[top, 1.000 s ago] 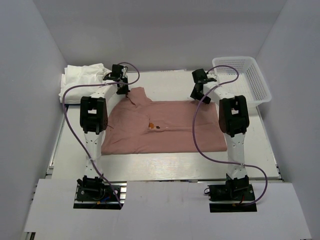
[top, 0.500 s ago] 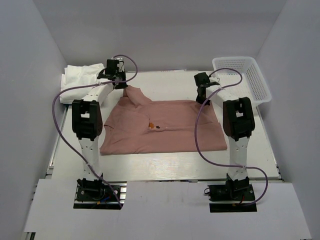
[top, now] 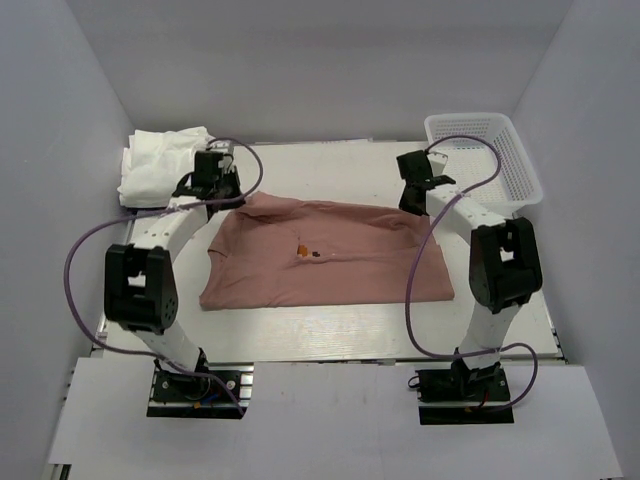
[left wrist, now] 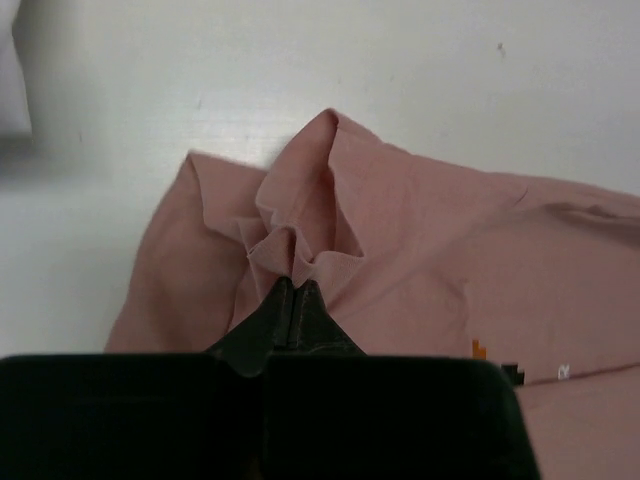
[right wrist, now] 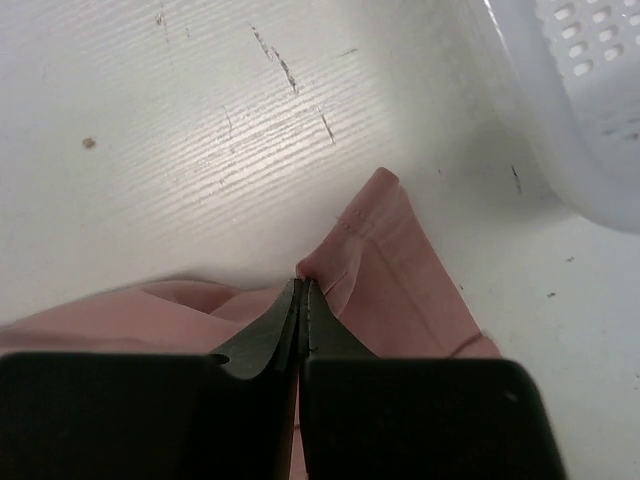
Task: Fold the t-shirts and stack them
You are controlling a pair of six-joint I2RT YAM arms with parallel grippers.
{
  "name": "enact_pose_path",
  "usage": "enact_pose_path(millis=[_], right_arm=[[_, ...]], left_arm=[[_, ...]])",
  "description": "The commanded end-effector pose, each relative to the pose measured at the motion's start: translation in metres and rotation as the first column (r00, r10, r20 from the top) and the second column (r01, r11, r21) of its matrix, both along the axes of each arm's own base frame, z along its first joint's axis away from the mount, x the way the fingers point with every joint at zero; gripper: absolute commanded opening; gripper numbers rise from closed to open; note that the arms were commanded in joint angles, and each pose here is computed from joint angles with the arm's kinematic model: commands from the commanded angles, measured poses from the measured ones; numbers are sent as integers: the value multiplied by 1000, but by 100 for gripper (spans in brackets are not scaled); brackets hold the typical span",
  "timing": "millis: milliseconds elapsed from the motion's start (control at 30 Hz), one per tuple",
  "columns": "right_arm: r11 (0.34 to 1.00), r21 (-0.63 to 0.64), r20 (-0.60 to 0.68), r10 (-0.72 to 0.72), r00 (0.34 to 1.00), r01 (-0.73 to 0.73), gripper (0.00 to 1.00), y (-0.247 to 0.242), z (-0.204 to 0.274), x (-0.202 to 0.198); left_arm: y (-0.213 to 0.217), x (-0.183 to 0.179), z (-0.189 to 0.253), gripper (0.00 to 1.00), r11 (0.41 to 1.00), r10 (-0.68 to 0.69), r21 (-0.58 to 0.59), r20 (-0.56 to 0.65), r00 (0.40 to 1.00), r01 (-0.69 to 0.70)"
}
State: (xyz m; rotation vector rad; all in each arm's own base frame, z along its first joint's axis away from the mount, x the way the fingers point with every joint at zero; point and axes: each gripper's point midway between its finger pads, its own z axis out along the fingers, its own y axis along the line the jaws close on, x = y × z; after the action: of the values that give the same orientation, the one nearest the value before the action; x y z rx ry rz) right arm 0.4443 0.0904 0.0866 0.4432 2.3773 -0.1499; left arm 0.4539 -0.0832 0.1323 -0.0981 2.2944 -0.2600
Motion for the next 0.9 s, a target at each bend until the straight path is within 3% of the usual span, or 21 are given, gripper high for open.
enact_pose_path(millis=[0,467,567,700,733,767,800,867], right_arm=[[1000,3,64,18,998,-18,0,-2,19,-6],[997,49,101,52,994,-58,0,-7,19,-55],[996,45,81,74,994,-78,0,-6,9,-63],[997,26,20,76,997,-77,9,-11,-8,-78],[998,7,-22,65,998,-65,32,-17,-16,-90],[999,4,-40,50,998,-49,35,-20,-21,-98],[1000,7,-54,29,998,-28,38,-22,-24,-105],[1000,-10,-85,-7,996,6,50,-34,-25,-128]], left_arm=[[0,-23,23,0,997,48,-64,61,997,-45],[7,-129,3,0,971,146,-189,1,989,-143],[3,-146,-18,0,960,156,-224,-63,986,-167],[3,-170,-42,2,944,187,-240,-176,967,-226],[3,-177,-47,5,932,211,-248,-223,952,-264],[5,-191,-50,13,927,232,-224,-288,929,-301],[3,-196,-46,54,921,233,-230,-318,919,-313],[-3,-219,-40,69,922,189,-247,-384,904,-298]])
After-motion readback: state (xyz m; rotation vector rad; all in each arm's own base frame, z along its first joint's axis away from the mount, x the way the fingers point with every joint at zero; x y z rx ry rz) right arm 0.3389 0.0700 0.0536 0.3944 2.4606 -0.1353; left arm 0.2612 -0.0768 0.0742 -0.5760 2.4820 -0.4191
